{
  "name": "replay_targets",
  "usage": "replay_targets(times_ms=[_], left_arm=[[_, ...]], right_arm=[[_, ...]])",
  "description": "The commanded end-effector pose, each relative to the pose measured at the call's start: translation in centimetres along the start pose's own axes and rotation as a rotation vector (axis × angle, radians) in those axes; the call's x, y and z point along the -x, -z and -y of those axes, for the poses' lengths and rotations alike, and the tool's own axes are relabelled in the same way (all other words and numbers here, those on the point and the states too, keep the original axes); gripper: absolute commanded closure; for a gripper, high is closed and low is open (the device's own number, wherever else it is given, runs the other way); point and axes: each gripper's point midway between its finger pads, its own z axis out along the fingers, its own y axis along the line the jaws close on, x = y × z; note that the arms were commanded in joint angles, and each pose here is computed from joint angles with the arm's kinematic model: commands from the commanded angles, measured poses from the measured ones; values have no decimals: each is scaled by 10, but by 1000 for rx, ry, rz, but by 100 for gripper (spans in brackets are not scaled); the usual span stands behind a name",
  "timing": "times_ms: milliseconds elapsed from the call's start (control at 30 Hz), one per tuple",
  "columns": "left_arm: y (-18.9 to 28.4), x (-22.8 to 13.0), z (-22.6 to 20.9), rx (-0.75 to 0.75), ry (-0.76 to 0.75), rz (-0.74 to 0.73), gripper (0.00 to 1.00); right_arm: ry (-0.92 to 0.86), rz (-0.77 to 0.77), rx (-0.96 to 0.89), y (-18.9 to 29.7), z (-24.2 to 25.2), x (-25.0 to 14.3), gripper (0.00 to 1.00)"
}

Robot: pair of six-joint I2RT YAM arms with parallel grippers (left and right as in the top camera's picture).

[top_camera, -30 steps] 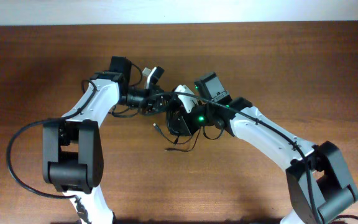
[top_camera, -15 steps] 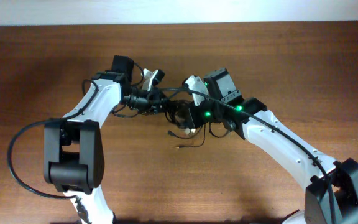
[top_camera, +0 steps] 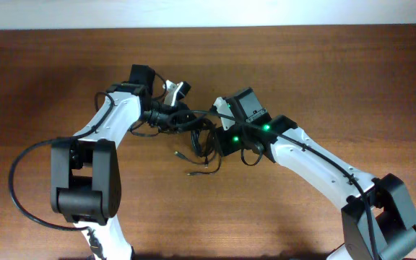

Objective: Untangle cables

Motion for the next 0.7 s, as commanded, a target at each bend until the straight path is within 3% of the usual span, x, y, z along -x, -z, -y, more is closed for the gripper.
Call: replay_targets(times_ms=[0, 200, 667], left_arm=[[0, -1, 0, -22, 7, -1, 87], [0, -1, 0, -22, 9, -1, 87], [0, -1, 0, -22, 9, -1, 92]], right_arm=[[-5, -27, 2, -9, 0, -6, 62], [33, -40, 67, -48, -11, -9, 60], [93, 77, 66, -72, -14, 15, 58]])
